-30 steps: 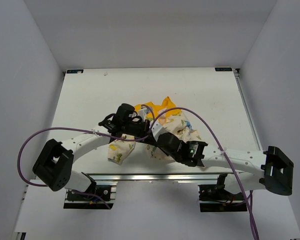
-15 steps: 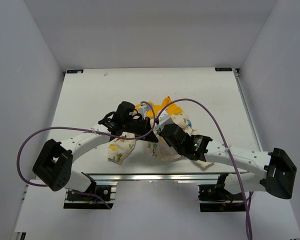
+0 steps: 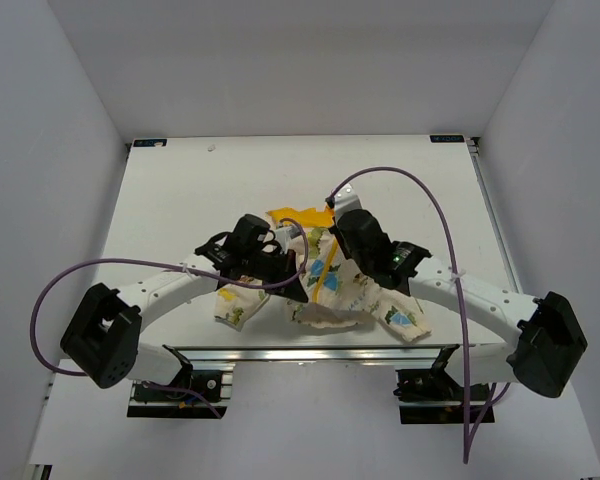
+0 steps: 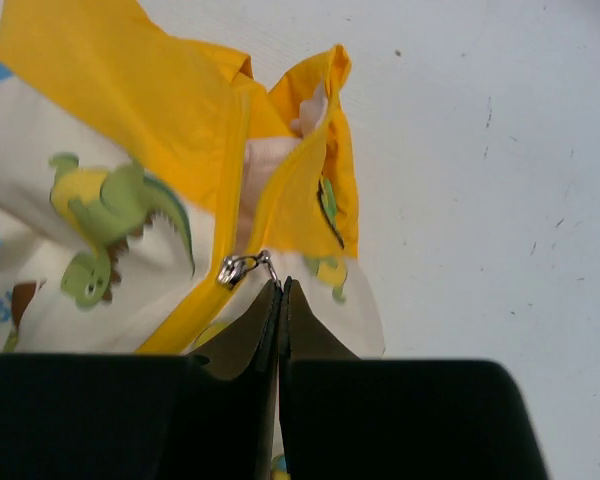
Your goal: Zip up the jacket
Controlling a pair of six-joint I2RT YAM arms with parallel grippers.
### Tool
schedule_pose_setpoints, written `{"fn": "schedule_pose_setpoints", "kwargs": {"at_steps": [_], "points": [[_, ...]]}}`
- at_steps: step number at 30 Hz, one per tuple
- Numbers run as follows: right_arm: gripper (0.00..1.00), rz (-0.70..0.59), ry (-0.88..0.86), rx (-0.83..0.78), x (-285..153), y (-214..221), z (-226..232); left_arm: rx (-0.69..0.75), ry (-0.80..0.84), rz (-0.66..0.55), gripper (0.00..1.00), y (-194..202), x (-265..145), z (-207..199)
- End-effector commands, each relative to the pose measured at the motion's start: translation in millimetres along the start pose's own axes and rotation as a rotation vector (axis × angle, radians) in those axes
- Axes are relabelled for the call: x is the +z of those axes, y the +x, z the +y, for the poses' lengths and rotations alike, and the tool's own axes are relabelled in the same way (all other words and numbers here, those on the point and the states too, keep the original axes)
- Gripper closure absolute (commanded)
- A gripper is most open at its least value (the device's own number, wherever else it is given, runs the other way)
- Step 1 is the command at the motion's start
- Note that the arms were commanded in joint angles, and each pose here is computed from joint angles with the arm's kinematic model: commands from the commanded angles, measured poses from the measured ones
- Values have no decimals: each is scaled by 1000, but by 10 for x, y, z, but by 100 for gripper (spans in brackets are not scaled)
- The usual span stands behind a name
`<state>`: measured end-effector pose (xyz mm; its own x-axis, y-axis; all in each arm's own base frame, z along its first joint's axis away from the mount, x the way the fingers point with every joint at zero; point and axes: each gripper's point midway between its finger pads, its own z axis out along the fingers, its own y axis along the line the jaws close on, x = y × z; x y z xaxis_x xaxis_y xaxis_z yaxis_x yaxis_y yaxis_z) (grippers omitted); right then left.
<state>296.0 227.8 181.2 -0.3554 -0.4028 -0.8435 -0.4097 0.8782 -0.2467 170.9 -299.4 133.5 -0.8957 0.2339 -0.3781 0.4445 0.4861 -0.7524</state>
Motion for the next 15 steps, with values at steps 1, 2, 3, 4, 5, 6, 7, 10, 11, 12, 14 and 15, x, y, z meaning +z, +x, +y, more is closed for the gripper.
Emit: {"fn": "schedule_pose_setpoints", "kwargs": {"at_steps": [1,2,3,4,5,6,7,10,11,12,14,15], "points": [[100,-82,72,14,57,-362,-223,-71,-1,134,100,463,-121,-13],[100,-66,70,12,127,-323,-243,-80,-3,145,100,511,-126,5],[100,-67,52,16,168,-330,-224,-98,-8,163,100,597,-131,42],[100,-52,52,21,252,-290,-244,-109,-11,175,100,649,-145,52],[100,-50,47,28,299,-287,-245,-121,-13,185,100,697,-152,71],[100,-56,42,35,344,-302,-244,-141,-16,205,100,787,-153,106],[100,-57,44,34,395,-310,-255,-152,-15,215,100,831,-157,116],[100,-55,76,53,621,-386,-408,-184,-17,240,100,949,-176,148],[100,-22,105,57,757,-307,-521,-187,-19,245,100,973,-181,151],[100,-48,115,74,838,-385,-583,-189,-19,248,100,993,-192,151],[100,-35,148,98,1058,-413,-792,-202,-30,261,100,1064,-213,182],[100,-32,161,108,1129,-423,-868,-201,-31,261,100,1080,-227,174]]}}
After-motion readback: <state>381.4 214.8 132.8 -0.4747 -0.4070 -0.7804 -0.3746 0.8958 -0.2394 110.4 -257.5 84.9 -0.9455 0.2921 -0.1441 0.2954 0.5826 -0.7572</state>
